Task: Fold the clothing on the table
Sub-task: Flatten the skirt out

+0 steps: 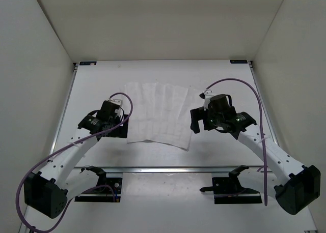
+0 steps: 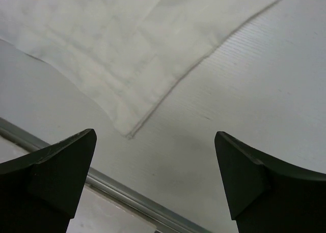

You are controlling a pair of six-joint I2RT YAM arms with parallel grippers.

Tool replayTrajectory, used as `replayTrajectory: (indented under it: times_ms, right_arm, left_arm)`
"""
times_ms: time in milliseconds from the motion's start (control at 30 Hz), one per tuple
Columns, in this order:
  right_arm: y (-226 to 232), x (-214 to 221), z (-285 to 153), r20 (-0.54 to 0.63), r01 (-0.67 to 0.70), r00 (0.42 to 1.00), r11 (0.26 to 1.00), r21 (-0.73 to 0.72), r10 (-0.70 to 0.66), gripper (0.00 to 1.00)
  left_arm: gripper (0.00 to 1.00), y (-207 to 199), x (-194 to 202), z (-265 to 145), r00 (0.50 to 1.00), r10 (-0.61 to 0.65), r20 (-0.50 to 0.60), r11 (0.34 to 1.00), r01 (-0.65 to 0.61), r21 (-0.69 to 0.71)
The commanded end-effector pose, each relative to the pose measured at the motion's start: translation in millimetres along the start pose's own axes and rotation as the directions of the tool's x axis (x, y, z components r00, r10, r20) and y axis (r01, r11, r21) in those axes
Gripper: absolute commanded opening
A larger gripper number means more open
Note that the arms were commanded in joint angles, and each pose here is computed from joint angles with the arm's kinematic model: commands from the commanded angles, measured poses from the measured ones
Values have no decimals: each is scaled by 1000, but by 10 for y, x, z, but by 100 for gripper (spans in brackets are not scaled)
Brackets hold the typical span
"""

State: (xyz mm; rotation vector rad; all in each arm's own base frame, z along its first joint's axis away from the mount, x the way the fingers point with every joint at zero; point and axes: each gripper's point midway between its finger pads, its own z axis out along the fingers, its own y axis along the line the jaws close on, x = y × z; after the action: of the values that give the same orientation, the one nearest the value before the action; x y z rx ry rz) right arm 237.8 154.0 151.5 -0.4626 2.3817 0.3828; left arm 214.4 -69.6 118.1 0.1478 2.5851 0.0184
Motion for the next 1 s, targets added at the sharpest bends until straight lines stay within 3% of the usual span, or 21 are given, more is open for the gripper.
replayTrajectory:
  times_ms: [0,167,233,267,300,333,400,467,567,633,667,700,733,833,967]
  right_arm:
    - [213,-397,-145,165,-11,986,990,-138,34,99]
    - [419,-589,-209,277,-34,953,954,-296,120,100]
    - [439,-586,-152,284,-54,949,960,-275,134,100]
    - [479,-559,-105,279,-52,951,960,-274,131,98]
    - [478,-529,-68,266,-51,956,962,-269,125,86]
    - [511,-544,-58,268,-46,955,957,-285,126,69]
    - [508,-503,-4,263,-70,952,950,-303,154,0]
    - [479,-455,44,248,-110,950,949,-296,188,0]
    - [432,-279,129,214,-190,943,940,-283,255,0]
    - [397,-133,185,181,-252,935,931,-265,305,35]
    - [371,-93,224,166,-261,938,935,-241,305,41]
    - [349,-6,252,139,-276,941,938,-208,307,46]
    - [352,92,289,95,-293,945,938,-187,314,49]
    - [338,309,408,19,-341,938,930,-133,347,53]
    - [384,531,506,-45,-406,914,907,-111,404,53]
  left_arm:
    - [99,42,-67,-36,998,-21,51,1000,22,-5]
    - [99,84,-178,-178,987,-54,151,999,54,0]
    - [98,130,-207,-240,980,-72,187,997,72,7]
    - [70,171,-214,-255,976,-88,197,996,89,5]
    - [61,167,-240,-278,974,-97,206,995,96,14]
    - [46,179,-228,-294,972,-111,206,994,108,24]
    - [23,180,-285,-314,962,-147,232,989,140,44]
    - [19,118,-287,-320,955,-185,230,982,168,92]
    - [22,-245,-291,-302,939,-262,223,939,194,285]
    - [38,-363,-170,-175,940,-294,172,922,231,310]
    - [48,-450,-89,-94,945,-299,132,913,244,326]
    - [72,-472,-15,3,945,-313,95,909,269,317]
    - [81,-525,24,51,947,-312,79,903,270,333]
    - [76,-552,94,185,936,-347,58,896,313,315]
    - [78,-449,111,268,911,-406,75,888,374,268]
